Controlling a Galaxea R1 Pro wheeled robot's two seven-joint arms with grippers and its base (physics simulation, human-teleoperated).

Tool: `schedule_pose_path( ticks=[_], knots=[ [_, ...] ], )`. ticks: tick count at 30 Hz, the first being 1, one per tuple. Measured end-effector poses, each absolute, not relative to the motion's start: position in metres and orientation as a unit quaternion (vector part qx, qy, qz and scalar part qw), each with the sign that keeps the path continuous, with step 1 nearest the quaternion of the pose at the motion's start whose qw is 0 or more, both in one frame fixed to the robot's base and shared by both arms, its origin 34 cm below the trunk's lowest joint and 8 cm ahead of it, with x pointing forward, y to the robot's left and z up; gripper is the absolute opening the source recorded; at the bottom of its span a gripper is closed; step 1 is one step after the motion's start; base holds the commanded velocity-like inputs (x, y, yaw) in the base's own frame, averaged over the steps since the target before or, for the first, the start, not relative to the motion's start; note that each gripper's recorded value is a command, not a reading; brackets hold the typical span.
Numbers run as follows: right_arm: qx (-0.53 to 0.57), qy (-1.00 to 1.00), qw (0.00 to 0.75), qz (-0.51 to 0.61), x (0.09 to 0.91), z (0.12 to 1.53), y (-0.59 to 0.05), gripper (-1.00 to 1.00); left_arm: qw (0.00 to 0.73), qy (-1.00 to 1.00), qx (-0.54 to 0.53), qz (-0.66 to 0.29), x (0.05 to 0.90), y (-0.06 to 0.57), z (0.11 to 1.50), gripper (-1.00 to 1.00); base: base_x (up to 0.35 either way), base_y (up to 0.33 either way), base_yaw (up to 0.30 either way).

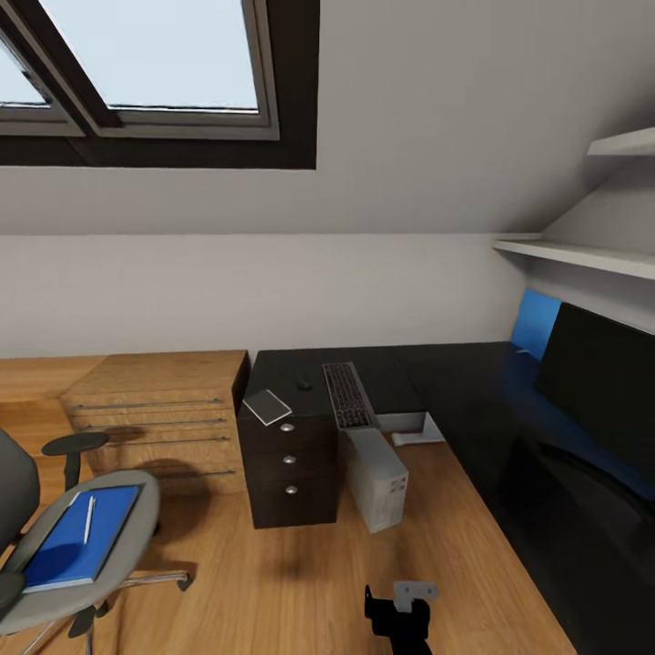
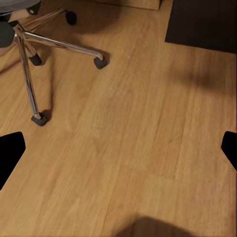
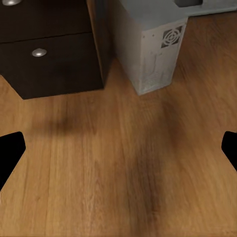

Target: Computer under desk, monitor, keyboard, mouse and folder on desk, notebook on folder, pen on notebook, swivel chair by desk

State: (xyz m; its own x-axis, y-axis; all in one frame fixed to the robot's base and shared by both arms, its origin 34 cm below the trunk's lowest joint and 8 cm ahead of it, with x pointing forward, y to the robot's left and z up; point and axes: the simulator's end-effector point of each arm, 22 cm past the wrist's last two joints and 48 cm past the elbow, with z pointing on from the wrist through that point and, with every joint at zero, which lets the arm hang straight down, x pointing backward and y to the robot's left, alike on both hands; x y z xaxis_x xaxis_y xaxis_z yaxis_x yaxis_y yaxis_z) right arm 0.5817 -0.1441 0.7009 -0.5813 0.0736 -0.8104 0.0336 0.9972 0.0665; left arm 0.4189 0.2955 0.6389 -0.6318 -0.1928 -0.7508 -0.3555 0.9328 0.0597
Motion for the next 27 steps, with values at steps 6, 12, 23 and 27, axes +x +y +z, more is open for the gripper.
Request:
schedule_pose_path(
  ticks=[6,12,23,27],
  knots=[
    [0.037,0.875,0.481,0.045,0.603,0.715,-0.126,1.0,0.423,0.89,-0.16,0.061,0.466,0.266,0.659,1.0,0.0,0.0,-0.007],
    [0.048,0.859,0.505,0.065,0.628,0.733,-0.114,1.0,0.412,0.898,-0.153,0.026,0.508,0.233,0.685,1.0,0.0,0.0,-0.001],
    [0.197,0.851,0.469,0.129,0.744,0.805,-0.149,1.0,0.394,0.908,-0.14,-0.017,0.565,0.201,0.77,1.0,0.0,0.0,0.0],
    [0.266,0.83,0.454,0.187,0.777,0.836,-0.162,1.0,0.414,0.897,-0.154,-0.027,0.582,0.209,0.802,1.0,0.0,0.0,0.0]
  ],
)
